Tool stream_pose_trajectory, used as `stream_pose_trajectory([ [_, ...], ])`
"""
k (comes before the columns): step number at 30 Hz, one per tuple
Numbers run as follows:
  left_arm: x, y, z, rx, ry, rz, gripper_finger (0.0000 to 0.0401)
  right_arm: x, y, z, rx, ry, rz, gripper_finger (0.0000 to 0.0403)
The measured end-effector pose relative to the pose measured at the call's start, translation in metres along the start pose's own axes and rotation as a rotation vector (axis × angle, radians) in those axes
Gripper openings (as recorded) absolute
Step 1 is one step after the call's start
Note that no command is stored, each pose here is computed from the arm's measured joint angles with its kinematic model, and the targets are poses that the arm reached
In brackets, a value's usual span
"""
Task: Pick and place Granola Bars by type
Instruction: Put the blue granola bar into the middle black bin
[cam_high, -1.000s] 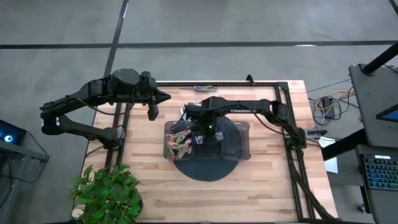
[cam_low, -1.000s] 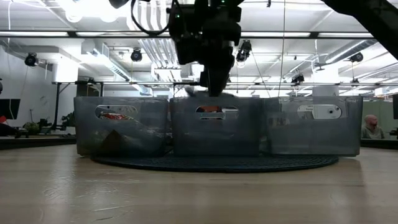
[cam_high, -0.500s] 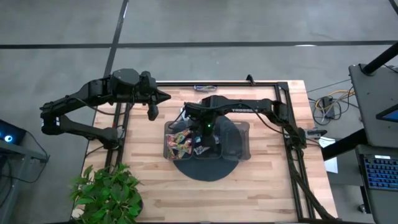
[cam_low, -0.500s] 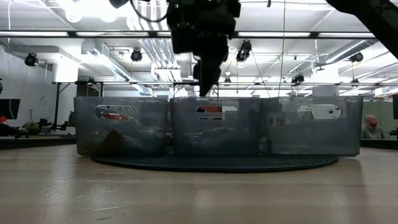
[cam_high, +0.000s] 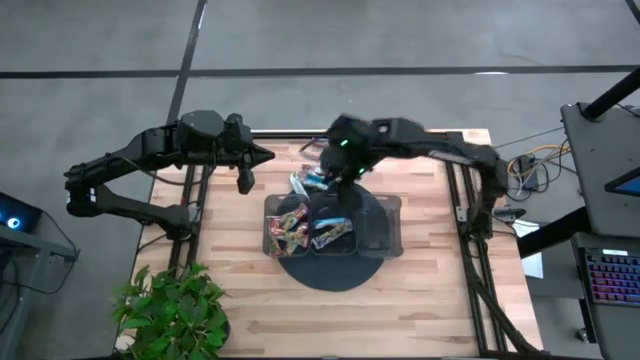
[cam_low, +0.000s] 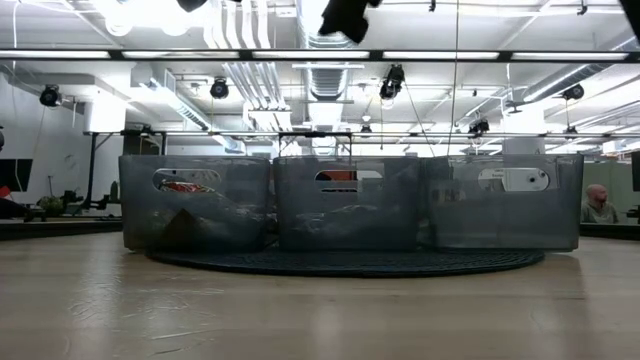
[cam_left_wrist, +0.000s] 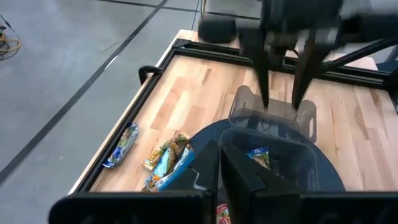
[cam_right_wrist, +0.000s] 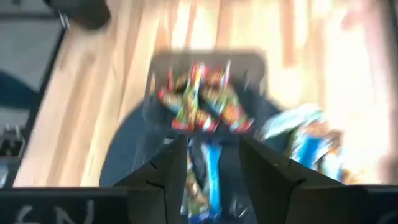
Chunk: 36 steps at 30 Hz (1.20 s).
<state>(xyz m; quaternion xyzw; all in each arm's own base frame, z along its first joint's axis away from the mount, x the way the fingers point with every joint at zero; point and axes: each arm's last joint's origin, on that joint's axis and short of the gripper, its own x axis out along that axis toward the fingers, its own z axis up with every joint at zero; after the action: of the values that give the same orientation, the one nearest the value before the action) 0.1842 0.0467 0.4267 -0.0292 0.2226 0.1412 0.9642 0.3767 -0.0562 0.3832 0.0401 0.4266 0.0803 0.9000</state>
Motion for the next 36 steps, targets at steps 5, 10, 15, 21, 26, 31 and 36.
stream_pose_trajectory([
  [5, 0.000, 0.000, 0.001, 0.016, -0.005, 0.000, 0.0000, -0.053, -0.001, -0.002, 0.014, -0.137, -0.154, 0.0098],
  [10, 0.000, 0.000, 0.005, 0.049, -0.047, 0.001, 0.0000, -0.095, 0.000, -0.014, 0.029, -0.210, -0.260, 0.0030],
  [15, -0.001, 0.003, 0.013, 0.080, -0.135, 0.021, 0.0000, -0.117, -0.003, -0.031, 0.062, -0.248, -0.298, 0.0011],
  [21, 0.004, 0.018, 0.020, 0.087, -0.194, 0.073, 0.0000, -0.126, -0.007, -0.057, 0.127, -0.276, -0.331, 0.0009],
  [26, 0.018, 0.036, 0.023, 0.121, -0.200, 0.036, 0.0000, -0.124, -0.007, -0.074, 0.156, -0.292, -0.337, 0.0008],
  [31, 0.041, 0.055, 0.024, 0.167, -0.188, 0.039, 0.0000, -0.122, -0.004, -0.085, 0.184, -0.323, -0.333, 0.0008],
  [36, 0.064, 0.068, 0.036, 0.067, -0.153, 0.023, 0.0000, -0.124, -0.002, -0.087, 0.206, -0.339, -0.328, 0.0008],
])
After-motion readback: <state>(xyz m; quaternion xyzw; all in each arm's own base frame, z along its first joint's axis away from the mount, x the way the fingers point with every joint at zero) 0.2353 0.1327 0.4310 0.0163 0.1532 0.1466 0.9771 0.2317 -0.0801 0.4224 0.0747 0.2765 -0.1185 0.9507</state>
